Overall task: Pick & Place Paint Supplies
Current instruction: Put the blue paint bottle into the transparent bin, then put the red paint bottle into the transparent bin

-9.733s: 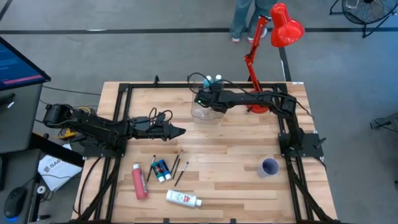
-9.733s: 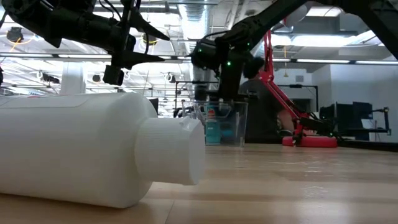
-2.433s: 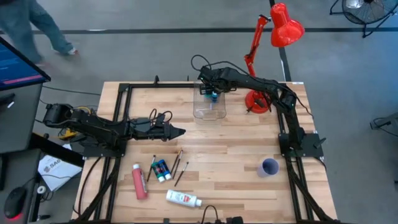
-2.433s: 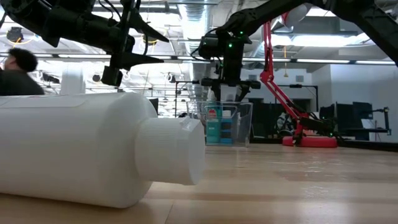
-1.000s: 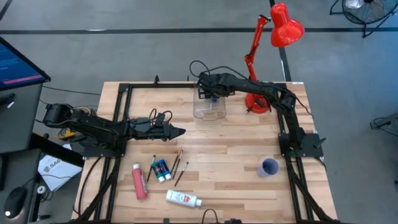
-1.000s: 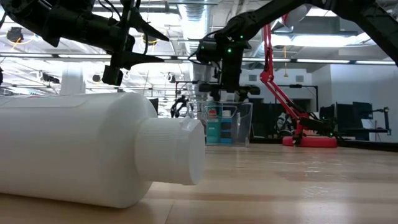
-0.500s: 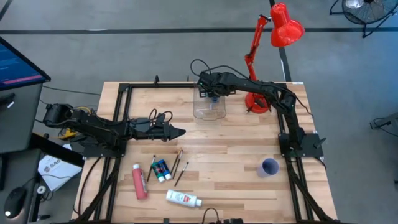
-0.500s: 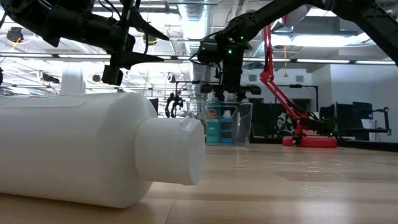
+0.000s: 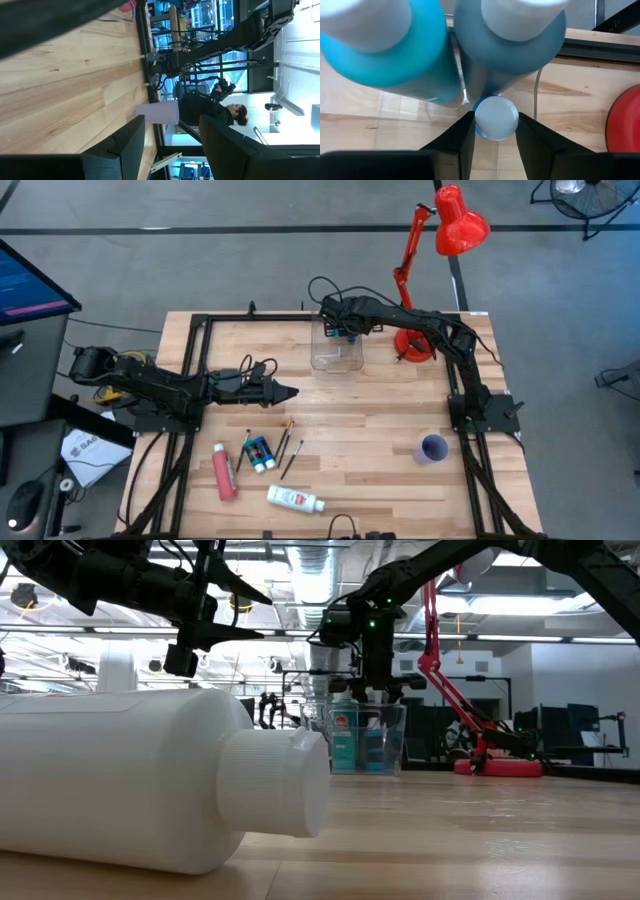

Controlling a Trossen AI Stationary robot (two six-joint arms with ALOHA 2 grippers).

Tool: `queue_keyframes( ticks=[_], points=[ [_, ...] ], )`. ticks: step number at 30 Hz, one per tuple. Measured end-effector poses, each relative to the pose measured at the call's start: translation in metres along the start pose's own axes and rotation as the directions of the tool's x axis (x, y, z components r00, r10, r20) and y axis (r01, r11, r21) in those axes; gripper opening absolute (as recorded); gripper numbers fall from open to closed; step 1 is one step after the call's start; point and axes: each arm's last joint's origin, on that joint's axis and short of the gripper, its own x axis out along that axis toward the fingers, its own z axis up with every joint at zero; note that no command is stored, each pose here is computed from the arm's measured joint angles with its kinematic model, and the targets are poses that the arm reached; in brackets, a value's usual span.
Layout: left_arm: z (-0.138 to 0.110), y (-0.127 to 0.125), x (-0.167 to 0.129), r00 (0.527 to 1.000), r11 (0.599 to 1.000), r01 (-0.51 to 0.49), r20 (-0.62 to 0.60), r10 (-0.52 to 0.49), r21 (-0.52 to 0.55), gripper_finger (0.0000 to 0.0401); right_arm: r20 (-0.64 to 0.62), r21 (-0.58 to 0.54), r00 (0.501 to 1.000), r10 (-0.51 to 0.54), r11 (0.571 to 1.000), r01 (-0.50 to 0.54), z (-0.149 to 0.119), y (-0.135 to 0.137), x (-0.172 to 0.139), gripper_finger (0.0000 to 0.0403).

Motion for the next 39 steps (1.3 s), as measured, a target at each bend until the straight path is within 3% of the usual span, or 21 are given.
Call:
queue_keyframes(
  ticks=[6, 21, 39],
  points=[
    [0.0, 0.0, 0.0, 1.0, 1.0, 0.0, 0.0, 0.0, 0.0, 0.0182, 0.0, 0.0, 1.0, 0.0, 1.0, 0.0, 0.0, 0.0, 0.0, 0.0133],
    [0.0, -0.0001, 0.0, 1.0, 1.0, 0.0, 0.001, 0.0, 0.001, 0.0182, -0.001, 0.001, 1.0, 0.001, 1.0, -0.001, -0.0003, 0.0001, -0.0001, 0.0245],
    [0.0, -0.0001, 0.0, 1.0, 1.0, 0.0, 0.001, 0.0, 0.003, 0.0182, -0.041, -0.033, 0.998, -0.051, 0.998, 0.049, -0.0041, -0.0054, -0.0004, 0.025]
  ],
)
